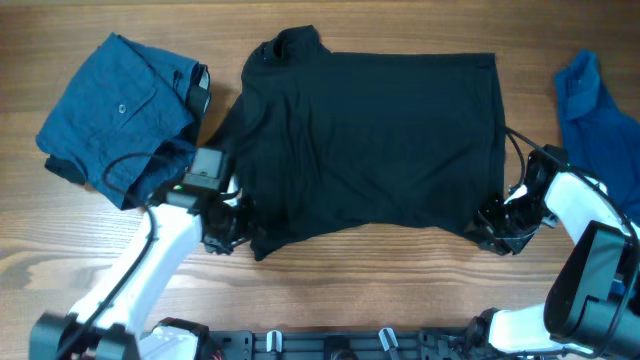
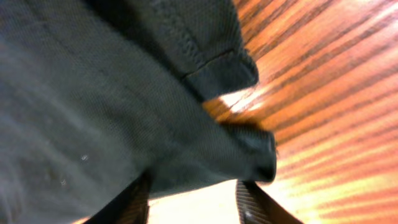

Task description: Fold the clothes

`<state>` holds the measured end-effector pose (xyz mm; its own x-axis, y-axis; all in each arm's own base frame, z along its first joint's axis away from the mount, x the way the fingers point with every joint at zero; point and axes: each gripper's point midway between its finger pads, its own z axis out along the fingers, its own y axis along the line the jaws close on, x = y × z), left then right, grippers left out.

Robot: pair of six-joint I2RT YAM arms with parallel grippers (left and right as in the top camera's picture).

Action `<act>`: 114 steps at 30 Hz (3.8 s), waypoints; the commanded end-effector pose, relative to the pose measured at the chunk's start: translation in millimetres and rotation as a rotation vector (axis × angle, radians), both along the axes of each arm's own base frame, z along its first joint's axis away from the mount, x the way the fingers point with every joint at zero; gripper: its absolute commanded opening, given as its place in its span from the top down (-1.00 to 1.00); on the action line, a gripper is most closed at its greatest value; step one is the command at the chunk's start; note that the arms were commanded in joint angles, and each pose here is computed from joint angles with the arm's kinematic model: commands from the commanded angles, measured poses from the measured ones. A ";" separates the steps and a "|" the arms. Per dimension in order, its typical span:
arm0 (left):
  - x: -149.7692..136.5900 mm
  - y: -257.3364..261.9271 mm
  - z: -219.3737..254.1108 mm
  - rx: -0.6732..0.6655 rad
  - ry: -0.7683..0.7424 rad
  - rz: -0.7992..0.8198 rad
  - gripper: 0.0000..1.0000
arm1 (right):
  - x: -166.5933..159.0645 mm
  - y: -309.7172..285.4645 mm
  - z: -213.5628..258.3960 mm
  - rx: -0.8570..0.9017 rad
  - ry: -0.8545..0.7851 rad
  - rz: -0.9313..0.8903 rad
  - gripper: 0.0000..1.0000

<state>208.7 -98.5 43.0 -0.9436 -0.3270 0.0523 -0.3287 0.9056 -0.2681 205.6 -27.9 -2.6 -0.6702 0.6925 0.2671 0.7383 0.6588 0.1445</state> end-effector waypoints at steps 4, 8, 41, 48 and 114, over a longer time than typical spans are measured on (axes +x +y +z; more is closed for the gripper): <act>-14.7 -18.7 -37.2 0.029 0.127 -0.103 0.45 | 45.2 -13.2 7.2 -0.033 -0.157 -0.020 0.91; -20.4 -18.0 -51.8 0.047 0.184 -0.108 0.81 | 73.2 -45.3 36.2 -0.136 -0.213 -0.017 0.91; -4.7 29.7 63.8 0.061 -0.130 0.067 0.92 | 83.4 -14.3 65.3 0.090 -0.359 0.204 0.91; 2.1 28.5 64.5 0.056 -0.155 0.068 0.92 | 87.9 -16.1 65.5 0.080 -0.379 0.208 0.87; -21.6 -56.8 4.6 0.231 0.117 -0.381 0.92 | 88.8 -21.5 66.8 -0.016 -0.361 0.201 -0.19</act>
<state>175.0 -148.3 12.8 -0.9809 0.0197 0.1936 0.0221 0.9997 0.0101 283.6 -27.7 46.0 -0.8598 0.5080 0.0516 0.4918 0.7966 0.3515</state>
